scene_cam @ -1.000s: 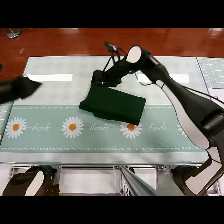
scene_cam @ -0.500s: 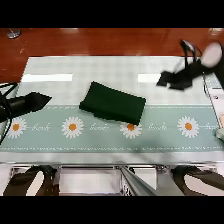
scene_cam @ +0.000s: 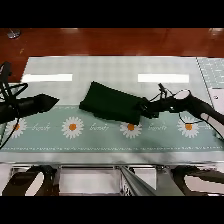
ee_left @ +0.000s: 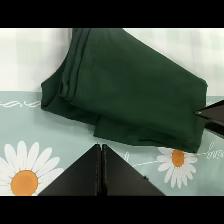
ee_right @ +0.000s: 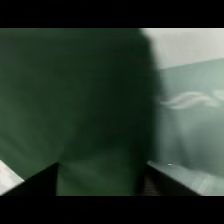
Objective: Fold the shirts.
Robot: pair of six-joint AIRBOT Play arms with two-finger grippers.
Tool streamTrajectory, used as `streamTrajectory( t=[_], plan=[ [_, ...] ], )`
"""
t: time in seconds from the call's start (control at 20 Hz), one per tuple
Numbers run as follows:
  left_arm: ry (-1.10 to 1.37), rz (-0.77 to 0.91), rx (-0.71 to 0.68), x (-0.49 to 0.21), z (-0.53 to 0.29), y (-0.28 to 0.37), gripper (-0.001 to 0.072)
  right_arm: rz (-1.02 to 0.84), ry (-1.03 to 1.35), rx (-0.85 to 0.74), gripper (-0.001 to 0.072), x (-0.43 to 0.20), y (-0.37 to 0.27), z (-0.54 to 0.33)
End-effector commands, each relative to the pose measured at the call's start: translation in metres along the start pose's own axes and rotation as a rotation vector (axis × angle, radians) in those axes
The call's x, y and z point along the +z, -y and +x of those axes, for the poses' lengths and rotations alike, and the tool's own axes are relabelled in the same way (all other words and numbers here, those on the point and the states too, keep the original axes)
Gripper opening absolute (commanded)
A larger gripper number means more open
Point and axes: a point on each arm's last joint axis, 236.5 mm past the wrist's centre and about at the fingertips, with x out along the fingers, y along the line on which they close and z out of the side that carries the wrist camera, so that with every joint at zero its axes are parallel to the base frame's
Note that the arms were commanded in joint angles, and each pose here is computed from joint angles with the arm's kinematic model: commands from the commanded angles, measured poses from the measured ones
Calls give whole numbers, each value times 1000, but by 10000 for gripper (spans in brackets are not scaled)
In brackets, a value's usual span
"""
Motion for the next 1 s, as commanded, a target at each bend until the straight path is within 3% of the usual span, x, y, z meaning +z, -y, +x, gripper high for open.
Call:
streamTrajectory(
  t=[0.0, 0.05, 0.35, 0.45, 0.7, 0.95],
  plan=[
    [14, 8, -5, 3, 2, 3, 25, -70, -75, 74, 204, -5, -39, 30],
    [13, 8, -7, 3, 2, 3, 25, -132, -82, 100, 24, -1, -56, 29],
    [6, -1, -13, 2, 4, 4, 26, -609, 57, 185, 19, 45, -228, -99],
    [6, -12, -28, 2, 5, 7, 26, -683, 200, 108, 19, 67, -256, -154],
    [5, -12, -28, 2, 5, 7, 26, -578, 396, -53, 19, 107, -225, -260],
    [6, -12, -28, 3, 5, 7, 26, -243, 518, -230, 18, 117, -127, -347]
  ],
)
